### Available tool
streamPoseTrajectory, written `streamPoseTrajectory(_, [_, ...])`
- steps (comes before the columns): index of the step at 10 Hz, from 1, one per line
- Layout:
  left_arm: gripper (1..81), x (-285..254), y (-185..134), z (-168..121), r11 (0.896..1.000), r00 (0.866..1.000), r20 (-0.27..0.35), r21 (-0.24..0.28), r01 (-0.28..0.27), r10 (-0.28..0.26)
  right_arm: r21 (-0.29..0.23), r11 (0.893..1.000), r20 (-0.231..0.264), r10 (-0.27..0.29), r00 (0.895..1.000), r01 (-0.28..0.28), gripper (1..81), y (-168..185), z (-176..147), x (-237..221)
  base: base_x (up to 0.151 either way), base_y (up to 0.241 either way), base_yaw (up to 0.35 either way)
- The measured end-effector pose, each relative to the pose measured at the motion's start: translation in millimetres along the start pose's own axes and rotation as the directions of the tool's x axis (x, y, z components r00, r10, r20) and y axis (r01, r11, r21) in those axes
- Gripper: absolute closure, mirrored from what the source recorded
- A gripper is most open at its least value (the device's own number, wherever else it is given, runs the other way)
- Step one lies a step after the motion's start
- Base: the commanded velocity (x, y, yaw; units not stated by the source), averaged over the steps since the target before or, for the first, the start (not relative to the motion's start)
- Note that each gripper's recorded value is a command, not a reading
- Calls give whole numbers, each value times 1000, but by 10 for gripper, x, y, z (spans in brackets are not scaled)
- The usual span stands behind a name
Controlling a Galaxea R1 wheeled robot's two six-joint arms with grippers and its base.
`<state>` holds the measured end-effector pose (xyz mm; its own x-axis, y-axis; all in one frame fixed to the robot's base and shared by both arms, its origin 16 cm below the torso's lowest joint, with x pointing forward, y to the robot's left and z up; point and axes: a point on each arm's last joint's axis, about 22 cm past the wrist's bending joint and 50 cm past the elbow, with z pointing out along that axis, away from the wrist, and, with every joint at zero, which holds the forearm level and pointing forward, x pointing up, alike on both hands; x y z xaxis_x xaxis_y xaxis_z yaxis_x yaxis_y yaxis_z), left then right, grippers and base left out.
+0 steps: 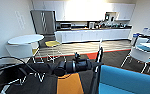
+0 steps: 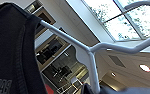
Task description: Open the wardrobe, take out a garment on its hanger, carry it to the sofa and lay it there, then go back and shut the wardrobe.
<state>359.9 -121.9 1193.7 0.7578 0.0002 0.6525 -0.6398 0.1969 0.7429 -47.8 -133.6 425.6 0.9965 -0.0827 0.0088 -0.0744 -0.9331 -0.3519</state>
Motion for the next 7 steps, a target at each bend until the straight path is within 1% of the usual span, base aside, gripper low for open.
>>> streamPoseTrajectory(7, [811,-2,-17,-10,1000,1000,-1,3,-4,4,-1,1000,-3,-1,1000,1,10,5,0,25,0,0,-155])
